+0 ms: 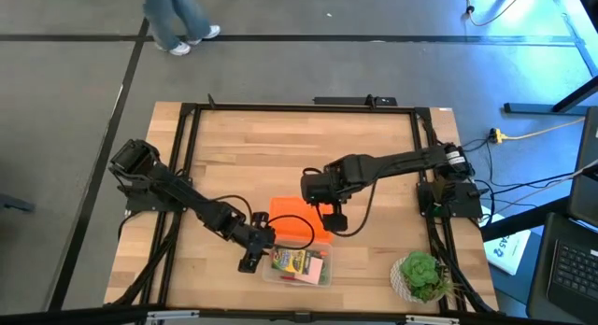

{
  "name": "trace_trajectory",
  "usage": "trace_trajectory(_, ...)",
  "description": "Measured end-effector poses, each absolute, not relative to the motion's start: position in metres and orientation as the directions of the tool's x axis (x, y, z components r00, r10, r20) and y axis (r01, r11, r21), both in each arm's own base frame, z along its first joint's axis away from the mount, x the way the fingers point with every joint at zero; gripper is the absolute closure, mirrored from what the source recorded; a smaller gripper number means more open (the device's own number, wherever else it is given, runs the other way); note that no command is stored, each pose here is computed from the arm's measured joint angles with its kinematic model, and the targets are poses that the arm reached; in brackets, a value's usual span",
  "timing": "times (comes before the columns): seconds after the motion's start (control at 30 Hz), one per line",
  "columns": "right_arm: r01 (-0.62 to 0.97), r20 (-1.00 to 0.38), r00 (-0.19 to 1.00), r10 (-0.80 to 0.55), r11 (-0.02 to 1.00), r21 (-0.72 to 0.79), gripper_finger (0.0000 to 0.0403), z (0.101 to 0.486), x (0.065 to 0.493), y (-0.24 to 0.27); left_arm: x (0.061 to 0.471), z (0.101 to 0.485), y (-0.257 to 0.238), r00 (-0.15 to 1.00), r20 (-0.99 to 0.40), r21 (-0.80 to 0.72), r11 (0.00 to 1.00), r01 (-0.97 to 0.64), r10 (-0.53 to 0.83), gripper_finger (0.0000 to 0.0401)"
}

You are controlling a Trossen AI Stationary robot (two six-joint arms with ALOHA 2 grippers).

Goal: Pack school essentials
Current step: Close the orange supply box

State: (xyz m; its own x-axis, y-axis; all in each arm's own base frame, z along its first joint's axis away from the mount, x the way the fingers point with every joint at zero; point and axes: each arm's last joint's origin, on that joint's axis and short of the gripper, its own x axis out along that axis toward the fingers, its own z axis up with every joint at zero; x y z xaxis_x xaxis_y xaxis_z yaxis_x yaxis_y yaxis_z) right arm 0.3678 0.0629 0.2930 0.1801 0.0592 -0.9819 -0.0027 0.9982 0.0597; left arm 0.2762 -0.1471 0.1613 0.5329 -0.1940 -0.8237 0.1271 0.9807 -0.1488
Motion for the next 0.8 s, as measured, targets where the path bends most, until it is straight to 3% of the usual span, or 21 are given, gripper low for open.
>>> trace_trajectory(0.17,0.104,-0.995,0.086,0.043,0.993,0.052,0.0004,0.259,0.361,0.062,0.276,0.161,-0.147,0.533,-0.824,-0.149,0.981,0.127,-0.194,0.0277)
trace_trajectory(0.37,0.289,-0.994,0.095,0.045,0.955,0.071,0.0004,0.225,0.360,0.062,0.276,0.161,-0.147,0.535,-0.823,-0.143,0.981,0.129,-0.190,0.0277)
trace_trajectory(0.6,0.319,-0.999,0.041,0.026,0.947,0.038,0.0004,0.208,0.352,0.060,0.277,0.161,-0.146,0.535,-0.823,-0.142,0.982,0.126,-0.188,0.0277)
trace_trajectory(0.8,0.367,-0.989,0.008,-0.146,0.921,-0.133,0.0004,0.208,0.347,0.055,0.277,0.161,-0.146,0.534,-0.824,-0.141,0.982,0.126,-0.187,0.0277)
